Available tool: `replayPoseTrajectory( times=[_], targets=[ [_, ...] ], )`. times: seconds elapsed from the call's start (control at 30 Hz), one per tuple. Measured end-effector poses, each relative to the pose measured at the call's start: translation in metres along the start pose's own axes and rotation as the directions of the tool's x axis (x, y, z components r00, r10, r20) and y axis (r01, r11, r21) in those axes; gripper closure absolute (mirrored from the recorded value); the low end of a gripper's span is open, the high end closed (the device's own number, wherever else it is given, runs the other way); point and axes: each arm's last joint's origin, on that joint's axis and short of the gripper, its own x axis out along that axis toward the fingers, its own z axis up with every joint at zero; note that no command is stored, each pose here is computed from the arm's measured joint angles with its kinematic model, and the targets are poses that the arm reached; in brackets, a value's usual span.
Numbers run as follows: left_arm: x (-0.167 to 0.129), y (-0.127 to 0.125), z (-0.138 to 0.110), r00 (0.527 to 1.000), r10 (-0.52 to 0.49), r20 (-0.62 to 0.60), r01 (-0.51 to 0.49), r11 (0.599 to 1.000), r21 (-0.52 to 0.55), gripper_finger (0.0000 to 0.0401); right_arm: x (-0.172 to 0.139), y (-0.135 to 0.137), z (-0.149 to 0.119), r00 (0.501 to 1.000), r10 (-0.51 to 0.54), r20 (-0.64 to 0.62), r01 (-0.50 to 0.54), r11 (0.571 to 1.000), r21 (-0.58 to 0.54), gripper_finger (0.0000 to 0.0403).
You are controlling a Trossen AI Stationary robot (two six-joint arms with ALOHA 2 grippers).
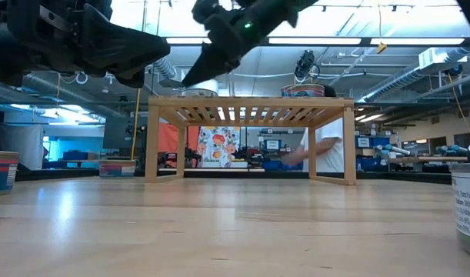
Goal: Stack canned seafood by type on shelf
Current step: Stack the blue tuna can on top of the other blue tuna can on the shelf
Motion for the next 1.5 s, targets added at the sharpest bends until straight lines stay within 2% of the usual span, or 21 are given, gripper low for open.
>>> replayPoseTrajectory(
  times=[0.3, 0.5, 0.7, 0.87, 1.13, 1.33, 1.43, 1.5],
  targets=[
    [0.000, 0.000, -0.001, 1.000, 0.001, -0.010, -0.001, 1.000, 0.000, 0.0306, -0.047, 0.052, -0.044, 0.994, -0.089, 0.066, 0.085, 0.994, 0.069, 0.0402],
    [0.000, 0.001, -0.001, 1.000, 0.013, -0.010, -0.013, 1.000, -0.001, 0.0306, -0.078, 0.094, -0.078, 0.991, -0.113, 0.068, 0.102, 0.985, 0.138, 0.0402],
    [0.000, 0.002, -0.001, 0.999, 0.049, -0.011, -0.049, 0.999, -0.006, 0.0306, -0.103, 0.132, -0.100, 0.988, -0.133, 0.078, 0.116, 0.975, 0.188, 0.0401],
    [0.000, 0.001, -0.001, 0.999, 0.050, -0.018, -0.050, 0.999, -0.011, 0.0309, -0.114, 0.155, -0.109, 0.992, -0.088, 0.090, 0.066, 0.972, 0.225, 0.0398],
    [0.003, 0.000, -0.001, 0.998, 0.041, -0.040, -0.041, 0.999, -0.005, 0.0334, -0.120, 0.180, -0.115, 0.996, -0.019, 0.084, 0.002, 0.981, 0.192, 0.0395],
    [0.025, -0.005, 0.008, 0.985, -0.009, -0.175, 0.013, 1.000, 0.026, 0.0366, -0.122, 0.183, -0.117, 0.998, -0.012, 0.065, 0.000, 0.984, 0.177, 0.0395],
    [0.037, -0.007, 0.023, 0.947, -0.023, -0.319, 0.034, 0.999, 0.028, 0.0379, -0.122, 0.183, -0.119, 0.999, -0.013, 0.052, 0.003, 0.982, 0.191, 0.0395],
    [0.042, -0.007, 0.036, 0.903, -0.008, -0.429, 0.031, 0.998, 0.046, 0.0385, -0.122, 0.183, -0.120, 0.999, -0.015, 0.038, 0.008, 0.981, 0.193, 0.0395]
  ],
)
